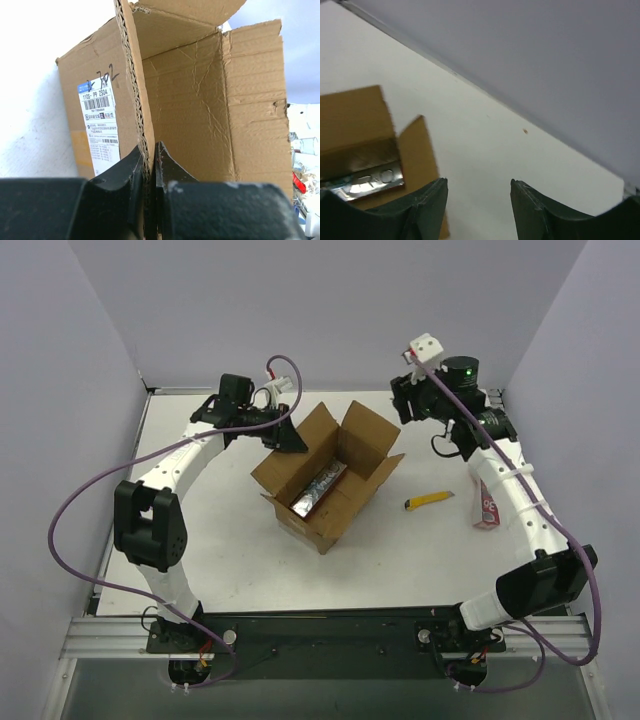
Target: Unpack the express box
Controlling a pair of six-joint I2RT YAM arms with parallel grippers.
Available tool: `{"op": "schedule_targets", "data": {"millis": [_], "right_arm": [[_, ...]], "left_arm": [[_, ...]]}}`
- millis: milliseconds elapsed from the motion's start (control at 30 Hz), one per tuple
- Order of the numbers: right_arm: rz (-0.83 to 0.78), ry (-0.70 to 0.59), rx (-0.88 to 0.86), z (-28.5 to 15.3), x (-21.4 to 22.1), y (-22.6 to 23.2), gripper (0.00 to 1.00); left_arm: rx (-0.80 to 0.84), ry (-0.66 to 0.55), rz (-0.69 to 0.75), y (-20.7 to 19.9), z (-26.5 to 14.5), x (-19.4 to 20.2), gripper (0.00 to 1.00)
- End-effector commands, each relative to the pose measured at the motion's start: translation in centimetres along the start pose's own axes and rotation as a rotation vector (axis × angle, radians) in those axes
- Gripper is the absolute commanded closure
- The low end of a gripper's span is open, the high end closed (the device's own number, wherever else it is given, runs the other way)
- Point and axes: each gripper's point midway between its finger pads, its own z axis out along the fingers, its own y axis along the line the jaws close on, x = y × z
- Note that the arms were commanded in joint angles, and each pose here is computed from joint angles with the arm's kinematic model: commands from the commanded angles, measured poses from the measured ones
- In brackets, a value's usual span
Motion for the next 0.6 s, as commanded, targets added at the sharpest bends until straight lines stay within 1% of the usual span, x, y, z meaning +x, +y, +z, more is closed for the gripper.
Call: {"op": "schedule_targets", "data": {"millis": [0,33,67,100,133,200,233,300,333,367,400,433,467,500,567], "right_arm": [[-0.364,-0.295,-0.329,0.1,-6.8,9.5,0.5],[-0.4,-0.315,-0.383,0.3,-7.1,11.1,0.55],[-0.421,-0.301,-0.429,1.1,-6.8,12.7,0.57],[-0.431,-0.29,-0.476,1.3,-6.4,14.7,0.58],[-0.421,-0.271,-0.507,1.5,-5.7,15.7,0.61],[-0.447,-0.2,-0.622,1.5,-2.1,18.5,0.64],[-0.525,-0.184,-0.655,1.4,-0.5,19.1,0.66],[-0.601,-0.142,-0.695,0.0,2.2,19.7,0.68],[-0.639,-0.074,-0.739,-0.4,5.9,20.4,0.68],[-0.704,-0.09,-0.741,-1.3,6.4,20.2,0.68],[-0.731,-0.035,-0.766,-1.7,9.3,20.4,0.67],[-0.752,-0.008,-0.788,-2.4,10.6,20.5,0.67],[-0.798,-0.019,-0.794,-3.3,11.2,20.3,0.67],[-0.809,0.018,-0.814,-3.8,13.3,20.4,0.66],[-0.854,0.009,-0.807,-4.5,14.2,19.9,0.63]], "left_arm": [[0.115,-0.056,0.103,-3.3,-0.6,-2.9,0.83],[0.124,-0.059,0.099,-3.4,-0.6,-3.0,0.85],[0.128,-0.059,0.099,-3.5,-0.6,-3.0,0.87],[0.13,-0.058,0.101,-3.6,-0.5,-3.0,0.88],[0.127,-0.062,0.107,-3.6,-0.6,-3.1,0.89],[0.133,-0.066,0.127,-4.2,-0.7,-3.4,0.89],[0.129,-0.066,0.139,-4.2,-0.8,-3.5,0.91],[0.136,-0.07,0.174,-4.8,-1.0,-3.8,0.95],[0.136,-0.064,0.199,-4.9,-1.1,-3.7,0.98],[0.149,-0.06,0.216,-5.3,-1.2,-3.6,1.0],[0.158,-0.05,0.228,-5.7,-1.2,-3.4,1.0],[0.164,-0.047,0.259,-5.9,-1.2,-3.3,1.0],[0.173,-0.046,0.281,-6.5,-1.3,-3.2,1.0],[0.187,-0.039,0.302,-6.9,-1.3,-2.9,1.0],[0.241,-0.039,0.362,-8.4,-1.5,-2.6,1.0]]}}
